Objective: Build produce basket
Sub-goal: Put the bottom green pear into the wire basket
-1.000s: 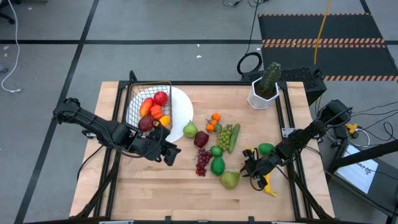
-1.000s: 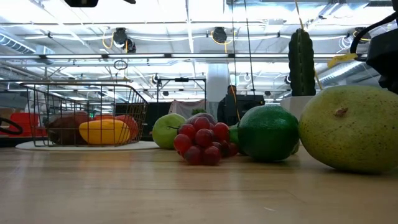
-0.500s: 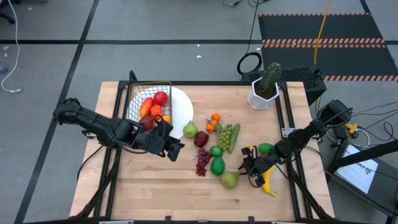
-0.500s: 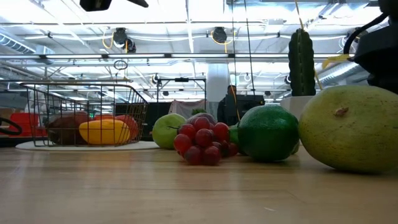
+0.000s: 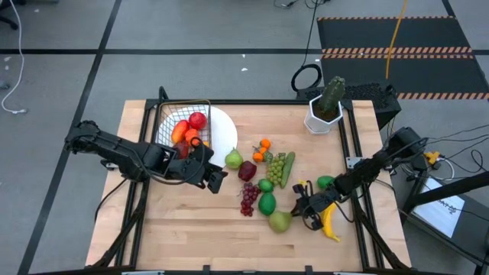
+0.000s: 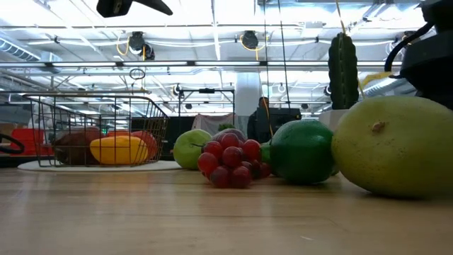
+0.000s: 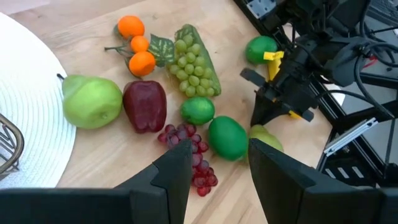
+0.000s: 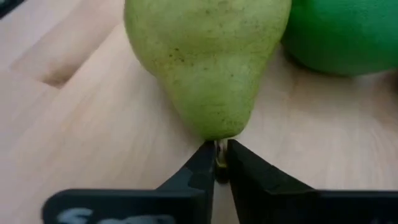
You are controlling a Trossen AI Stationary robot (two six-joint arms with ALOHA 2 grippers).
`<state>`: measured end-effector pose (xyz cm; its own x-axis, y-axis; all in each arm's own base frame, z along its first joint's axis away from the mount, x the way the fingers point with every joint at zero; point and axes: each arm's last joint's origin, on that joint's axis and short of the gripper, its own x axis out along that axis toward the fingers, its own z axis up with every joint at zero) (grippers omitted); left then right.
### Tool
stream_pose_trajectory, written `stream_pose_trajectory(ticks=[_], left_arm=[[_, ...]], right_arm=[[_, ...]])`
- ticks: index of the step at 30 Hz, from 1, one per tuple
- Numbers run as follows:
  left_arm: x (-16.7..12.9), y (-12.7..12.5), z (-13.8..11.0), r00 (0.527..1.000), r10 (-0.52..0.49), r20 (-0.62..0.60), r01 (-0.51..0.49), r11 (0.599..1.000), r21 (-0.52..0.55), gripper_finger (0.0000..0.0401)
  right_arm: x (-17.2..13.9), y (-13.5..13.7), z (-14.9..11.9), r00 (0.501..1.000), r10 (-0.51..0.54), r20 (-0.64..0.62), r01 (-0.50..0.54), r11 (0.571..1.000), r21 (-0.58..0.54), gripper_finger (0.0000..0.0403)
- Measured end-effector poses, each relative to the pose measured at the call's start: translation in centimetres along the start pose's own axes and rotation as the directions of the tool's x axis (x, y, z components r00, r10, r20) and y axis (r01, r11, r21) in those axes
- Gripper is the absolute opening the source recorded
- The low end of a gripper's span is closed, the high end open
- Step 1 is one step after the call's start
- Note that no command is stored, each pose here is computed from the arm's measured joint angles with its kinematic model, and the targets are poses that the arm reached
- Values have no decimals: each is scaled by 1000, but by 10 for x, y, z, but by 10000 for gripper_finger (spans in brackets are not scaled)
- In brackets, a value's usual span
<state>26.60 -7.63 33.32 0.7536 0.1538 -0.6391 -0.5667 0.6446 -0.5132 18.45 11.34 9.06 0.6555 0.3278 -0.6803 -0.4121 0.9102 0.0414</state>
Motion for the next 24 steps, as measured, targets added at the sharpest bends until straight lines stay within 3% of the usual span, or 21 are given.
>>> stream_pose_trajectory(ticks=[3,11,19,24], left_arm=[[0,0,0,1000,-1,-2,1,1000,1,157],[0,-1,0,1000,-14,-15,14,1000,-1,157],[-2,-13,4,991,-130,33,128,991,33,157],[-2,-17,6,984,-169,57,165,984,68,157]], right_arm=[[1,-1,-1,1000,11,-8,-11,999,41,10],[-6,-1,7,1000,24,7,-24,992,122,5],[-32,3,55,997,22,71,-35,981,191,4],[-54,4,92,992,-55,114,28,973,227,3]])
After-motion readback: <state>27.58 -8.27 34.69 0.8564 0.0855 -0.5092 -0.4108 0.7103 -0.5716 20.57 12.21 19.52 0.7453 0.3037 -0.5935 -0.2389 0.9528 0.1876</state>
